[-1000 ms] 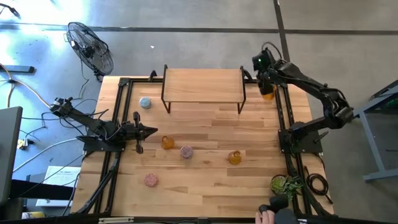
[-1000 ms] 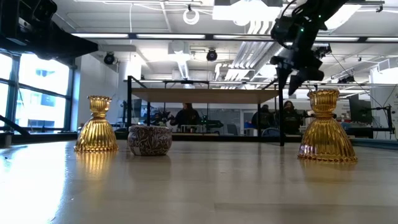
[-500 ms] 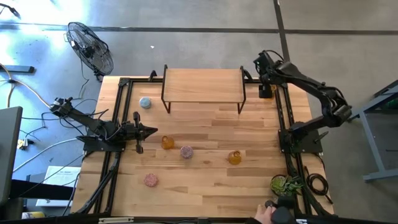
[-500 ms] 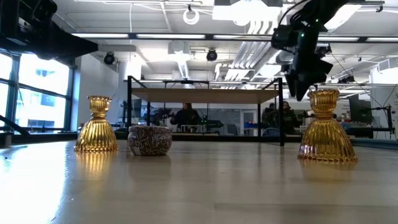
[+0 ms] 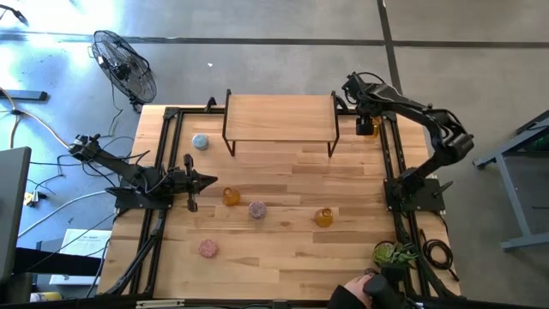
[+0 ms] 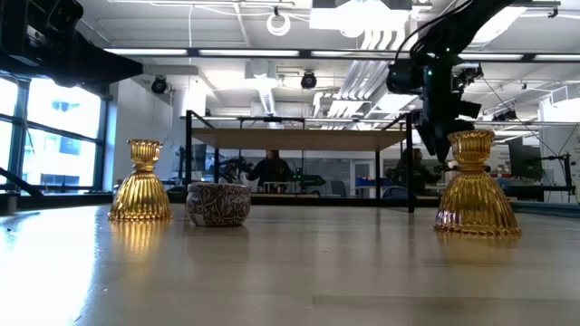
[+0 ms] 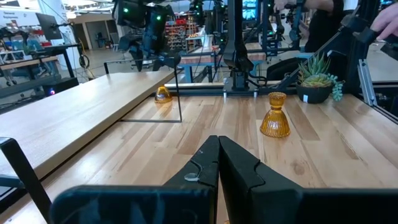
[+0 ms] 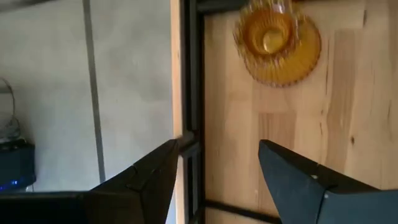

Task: Pick & Place candle stick holders
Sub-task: Put the top right orange candle holder on the shelf

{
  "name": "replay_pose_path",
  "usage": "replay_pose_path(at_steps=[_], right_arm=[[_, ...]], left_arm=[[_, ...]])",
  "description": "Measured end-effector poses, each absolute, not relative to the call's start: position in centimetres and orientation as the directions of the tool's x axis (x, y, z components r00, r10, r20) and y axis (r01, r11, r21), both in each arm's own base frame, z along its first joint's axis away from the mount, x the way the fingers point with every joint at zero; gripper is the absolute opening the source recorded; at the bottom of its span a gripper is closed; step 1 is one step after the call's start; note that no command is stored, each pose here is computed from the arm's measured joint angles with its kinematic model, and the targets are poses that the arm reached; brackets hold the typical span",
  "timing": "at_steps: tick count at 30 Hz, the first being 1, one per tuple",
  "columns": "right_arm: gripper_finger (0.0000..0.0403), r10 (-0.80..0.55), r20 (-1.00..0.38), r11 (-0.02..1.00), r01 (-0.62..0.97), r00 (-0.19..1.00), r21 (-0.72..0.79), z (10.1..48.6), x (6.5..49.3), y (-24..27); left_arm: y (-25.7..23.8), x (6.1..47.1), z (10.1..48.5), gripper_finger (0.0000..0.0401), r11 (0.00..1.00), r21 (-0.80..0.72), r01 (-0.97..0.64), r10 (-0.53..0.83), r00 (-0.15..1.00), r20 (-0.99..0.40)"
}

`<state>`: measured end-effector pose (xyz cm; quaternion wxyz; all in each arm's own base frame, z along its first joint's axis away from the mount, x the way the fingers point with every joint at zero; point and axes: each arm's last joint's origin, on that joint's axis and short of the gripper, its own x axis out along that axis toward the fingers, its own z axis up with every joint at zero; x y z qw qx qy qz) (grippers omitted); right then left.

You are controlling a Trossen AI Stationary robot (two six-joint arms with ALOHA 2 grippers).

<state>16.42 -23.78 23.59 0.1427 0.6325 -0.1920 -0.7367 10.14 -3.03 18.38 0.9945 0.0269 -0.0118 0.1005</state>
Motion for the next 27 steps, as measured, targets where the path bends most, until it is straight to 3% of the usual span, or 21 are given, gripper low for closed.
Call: replay_pose_path(at_steps=[10, 18, 27], right_arm=[[0.0220, -0.283, -0.925, -0.955, -0.012, -0.252, 0.296, 24.3, 15.3, -22.3], [0.0220, -0.342, -0.874, -0.934, 0.025, -0.344, 0.356, 24.4, 15.0, -22.5], [0.0220, -0.292, -0.915, -0.954, 0.023, -0.277, 0.298, 24.3, 15.2, -22.3]], left_arm=[[-3.0, 10.1, 18.4, 0.0004, 0.978, 0.051, -0.200, 0.199, 0.980, 0.029], [-3.0, 10.1, 18.4, 0.0004, 0.978, 0.051, -0.200, 0.199, 0.980, 0.029], [-3.0, 10.1, 18.4, 0.0004, 0.978, 0.051, -0.200, 0.199, 0.980, 0.029]])
